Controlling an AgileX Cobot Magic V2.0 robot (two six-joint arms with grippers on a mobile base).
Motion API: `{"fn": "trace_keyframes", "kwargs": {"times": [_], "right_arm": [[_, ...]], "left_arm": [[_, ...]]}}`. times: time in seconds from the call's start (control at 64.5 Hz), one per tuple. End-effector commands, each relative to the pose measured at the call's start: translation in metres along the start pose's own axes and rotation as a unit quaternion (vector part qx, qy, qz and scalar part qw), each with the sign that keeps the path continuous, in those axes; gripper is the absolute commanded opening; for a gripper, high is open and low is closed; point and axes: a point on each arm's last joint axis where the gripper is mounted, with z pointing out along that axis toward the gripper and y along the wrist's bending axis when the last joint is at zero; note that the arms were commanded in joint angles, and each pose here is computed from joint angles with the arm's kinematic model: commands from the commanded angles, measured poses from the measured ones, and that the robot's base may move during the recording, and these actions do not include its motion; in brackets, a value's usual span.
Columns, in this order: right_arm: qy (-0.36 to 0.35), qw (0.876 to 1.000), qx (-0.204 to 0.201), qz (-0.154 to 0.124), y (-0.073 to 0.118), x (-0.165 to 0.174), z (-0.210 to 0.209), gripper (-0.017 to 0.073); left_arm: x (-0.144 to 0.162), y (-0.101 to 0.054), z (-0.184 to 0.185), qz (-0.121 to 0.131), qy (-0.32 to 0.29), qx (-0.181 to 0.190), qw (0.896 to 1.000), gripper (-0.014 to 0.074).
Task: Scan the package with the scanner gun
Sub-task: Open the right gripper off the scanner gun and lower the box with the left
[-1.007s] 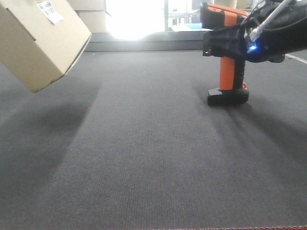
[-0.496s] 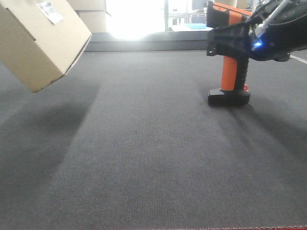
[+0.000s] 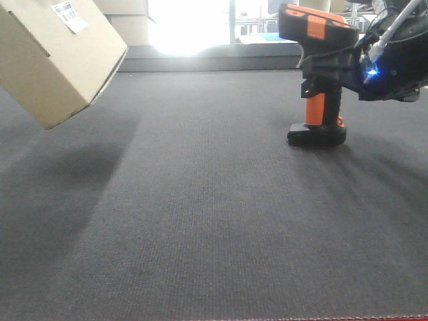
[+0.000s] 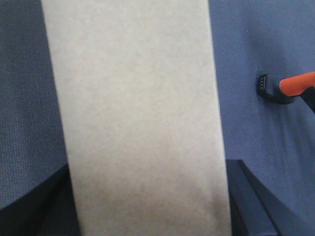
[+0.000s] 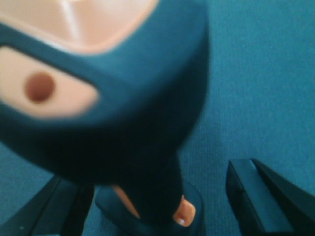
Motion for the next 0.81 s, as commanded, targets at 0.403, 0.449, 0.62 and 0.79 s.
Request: {"fn": "trace_keyframes", "kwargs": {"times": [0.403, 0.449, 0.62, 0.79], "right_arm": [[0.013, 1.000, -0.021, 0.000, 0.005, -0.021, -0.035, 0.0435], [0.024, 0.999, -0.024, 0.000, 0.006, -0.022, -0.040, 0.0433], [0.030, 0.999, -0.030, 0.000, 0.005, -0.021, -0.058, 0.0315], [0.021, 0.999, -0.032, 0.000, 0.001, -0.011, -0.085, 0.0001]], "left_arm": [[-0.001, -0.005, -0.006, 0.003, -0.013, 0.009, 1.000, -0.0111], [-0.001, -0.004, -0.006, 0.005, -0.013, 0.005, 1.000, -0.0111], [0.000, 0.003, -0.006, 0.019, -0.007, -0.036, 0.999, -0.0111], [0.001, 0.015, -0.008, 0.042, 0.001, -0.101, 0.994, -0.0111]]}}
